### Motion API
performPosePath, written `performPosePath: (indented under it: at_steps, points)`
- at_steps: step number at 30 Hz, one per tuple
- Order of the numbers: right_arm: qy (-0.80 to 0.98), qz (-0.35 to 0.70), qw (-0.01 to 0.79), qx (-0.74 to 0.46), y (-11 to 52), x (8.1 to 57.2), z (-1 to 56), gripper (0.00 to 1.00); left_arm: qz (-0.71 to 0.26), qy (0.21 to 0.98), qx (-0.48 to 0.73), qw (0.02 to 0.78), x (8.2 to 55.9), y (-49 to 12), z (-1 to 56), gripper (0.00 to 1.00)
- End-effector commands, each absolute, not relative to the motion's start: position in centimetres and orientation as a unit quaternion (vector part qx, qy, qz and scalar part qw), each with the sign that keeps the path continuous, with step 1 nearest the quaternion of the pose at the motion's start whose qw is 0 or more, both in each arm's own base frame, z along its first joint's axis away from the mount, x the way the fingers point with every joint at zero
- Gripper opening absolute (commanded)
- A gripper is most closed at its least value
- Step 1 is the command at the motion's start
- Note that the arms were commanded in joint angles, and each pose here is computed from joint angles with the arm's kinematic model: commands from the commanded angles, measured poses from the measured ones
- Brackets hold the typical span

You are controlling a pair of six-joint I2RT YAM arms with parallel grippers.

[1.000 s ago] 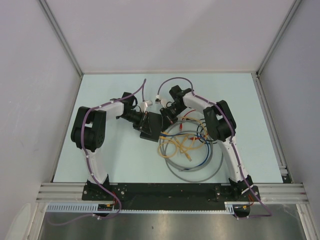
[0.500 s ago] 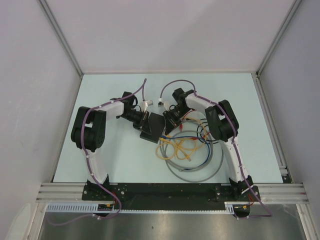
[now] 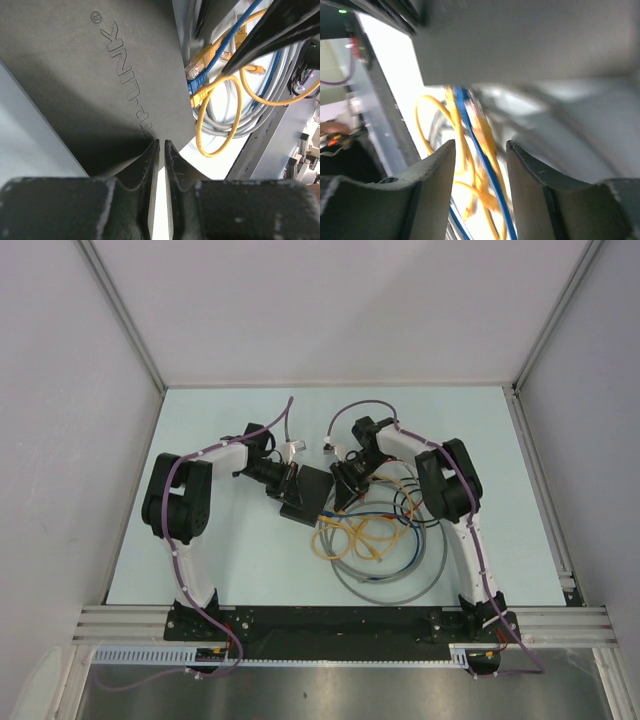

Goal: Pull the plug from the switch port

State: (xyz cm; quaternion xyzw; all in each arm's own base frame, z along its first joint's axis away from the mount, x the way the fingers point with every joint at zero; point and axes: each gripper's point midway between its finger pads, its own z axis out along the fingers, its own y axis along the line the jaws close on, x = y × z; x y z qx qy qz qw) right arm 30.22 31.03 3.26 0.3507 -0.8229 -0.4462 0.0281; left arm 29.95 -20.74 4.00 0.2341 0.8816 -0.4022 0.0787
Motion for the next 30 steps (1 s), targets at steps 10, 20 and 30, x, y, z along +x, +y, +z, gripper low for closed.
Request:
performPosePath:
  at_steps: [10,20,30]
  points:
    - [-0.753,-0.317,-0.177,0.549,21.9,28.0,13.8,0.55,-0.357,0.878,0.276,0.157,31.8,-20.0,6.5,0.28]
    - [-0.6,-0.261,-0.145,0.742,18.1,19.4,13.0,0.67,-0.364,0.876,0.273,0.158,31.8,-20.2,6.8,0.29]
    - [-0.536,-0.278,-0.091,0.792,18.1,17.3,9.8,0.67,-0.359,0.876,0.277,0.165,32.1,-20.2,6.9,0.3]
